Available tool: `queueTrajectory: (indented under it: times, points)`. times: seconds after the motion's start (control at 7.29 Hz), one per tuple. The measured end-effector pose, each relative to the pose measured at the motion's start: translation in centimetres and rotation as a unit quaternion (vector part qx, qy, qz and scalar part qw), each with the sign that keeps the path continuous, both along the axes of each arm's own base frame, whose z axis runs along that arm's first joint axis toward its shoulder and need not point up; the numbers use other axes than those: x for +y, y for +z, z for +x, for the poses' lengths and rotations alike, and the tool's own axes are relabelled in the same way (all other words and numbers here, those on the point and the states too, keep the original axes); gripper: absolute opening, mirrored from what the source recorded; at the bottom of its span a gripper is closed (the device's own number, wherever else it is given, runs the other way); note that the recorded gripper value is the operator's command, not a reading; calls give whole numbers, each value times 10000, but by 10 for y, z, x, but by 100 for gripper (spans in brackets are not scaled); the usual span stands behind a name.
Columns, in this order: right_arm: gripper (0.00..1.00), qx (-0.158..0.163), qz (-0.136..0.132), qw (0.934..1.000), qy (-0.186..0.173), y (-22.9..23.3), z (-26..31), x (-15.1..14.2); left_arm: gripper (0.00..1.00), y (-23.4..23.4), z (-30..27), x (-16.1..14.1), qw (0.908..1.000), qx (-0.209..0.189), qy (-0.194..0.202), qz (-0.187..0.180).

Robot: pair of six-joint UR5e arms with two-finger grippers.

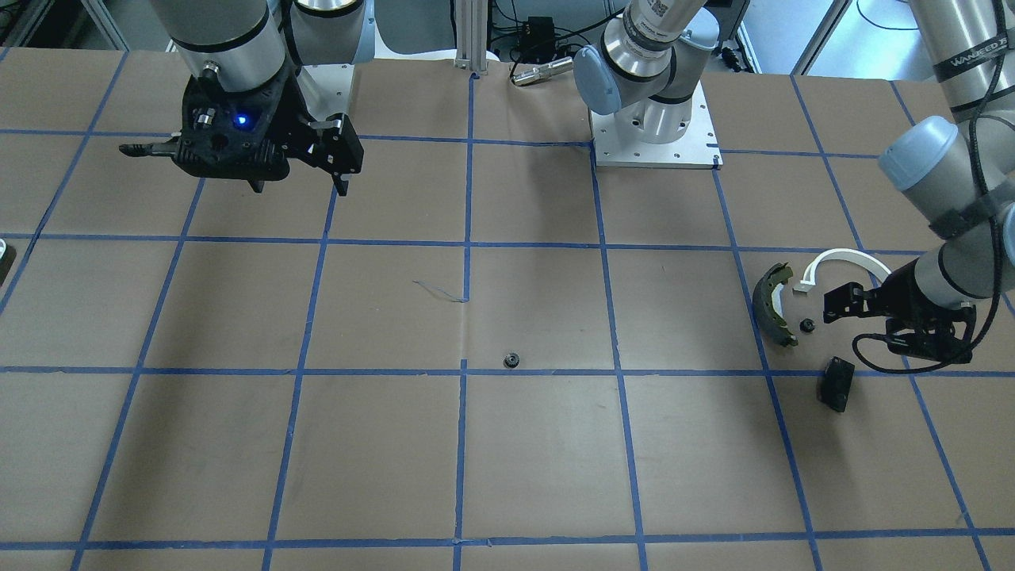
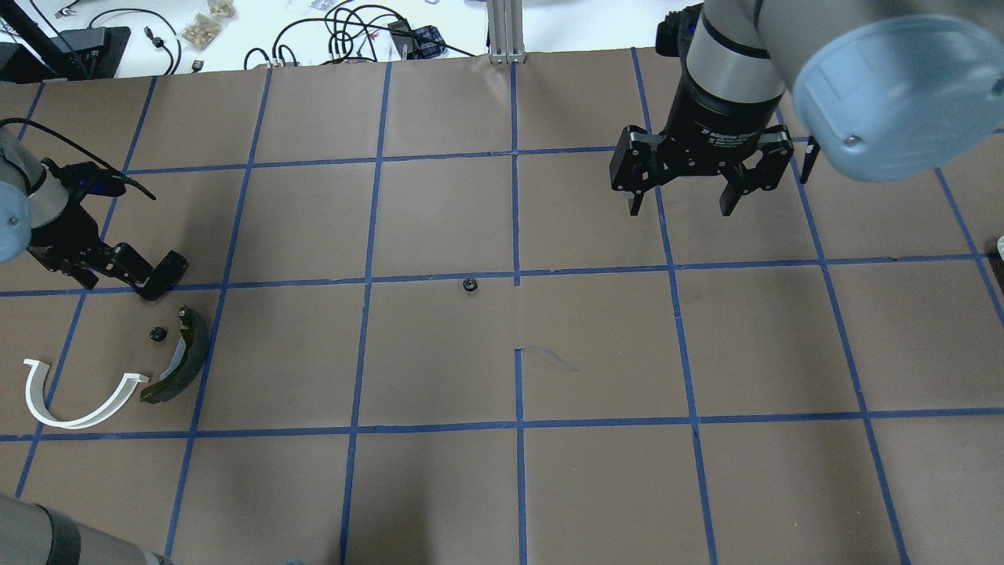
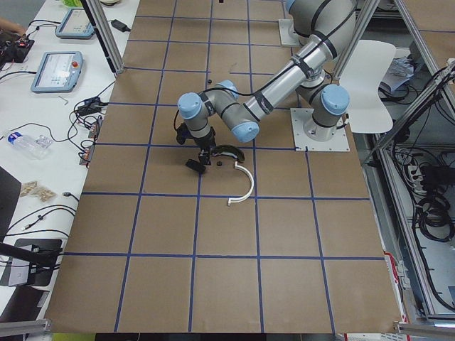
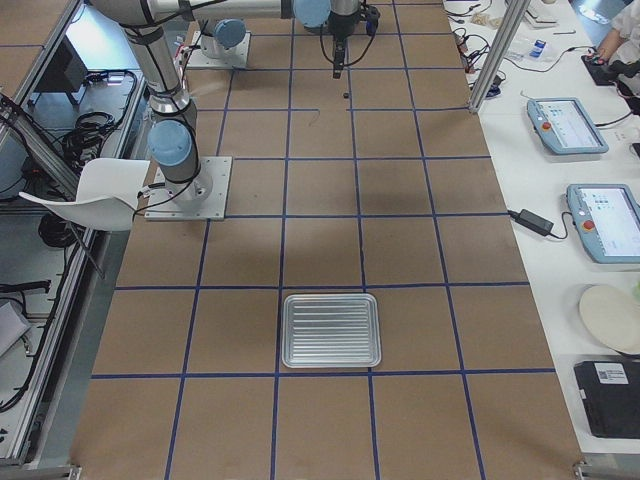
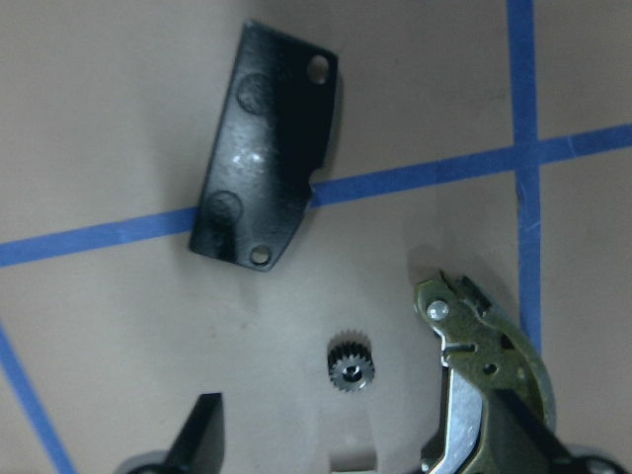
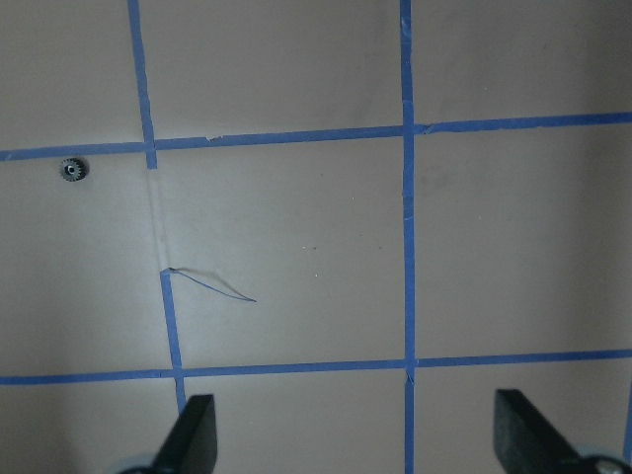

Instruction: Place bearing gear from tray to pile

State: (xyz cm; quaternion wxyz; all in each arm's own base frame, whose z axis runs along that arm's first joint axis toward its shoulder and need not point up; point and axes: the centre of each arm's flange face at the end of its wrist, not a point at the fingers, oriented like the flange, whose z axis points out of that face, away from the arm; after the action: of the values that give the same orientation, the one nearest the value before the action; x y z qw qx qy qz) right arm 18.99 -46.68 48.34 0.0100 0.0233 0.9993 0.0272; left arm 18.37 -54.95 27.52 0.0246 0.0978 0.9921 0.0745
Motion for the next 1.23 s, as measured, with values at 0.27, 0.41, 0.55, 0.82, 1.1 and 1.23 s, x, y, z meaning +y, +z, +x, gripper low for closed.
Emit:
queueTrajectory:
  times: [0.27, 0.41, 0.55, 0.82, 1.1, 1.23]
  points:
    - [100, -26, -97, 9999, -16, 4, -1, 2, 100, 40, -75, -26, 9992, -192, 145, -326]
    - [100, -49, -295, 9996, -27, 6, -2, -3, 100, 50, -134, -37, 9980, -152, 390, -472]
    - [100, -53, -442, 9990, -72, 10, -8, -8, 100, 52, -194, -42, 9962, -60, 655, -569]
    - [100, -45, -532, 9984, -178, 13, -31, -18, 100, 47, -298, -36, 9927, 82, 1030, -623]
    - [100, -38, -541, 9984, -126, 14, -42, -20, 100, 33, -379, -22, 9908, 265, 1185, -595]
    - [100, -32, -548, 9985, -94, 14, -43, -20, 100, 23, -414, -14, 9906, 351, 1175, -612]
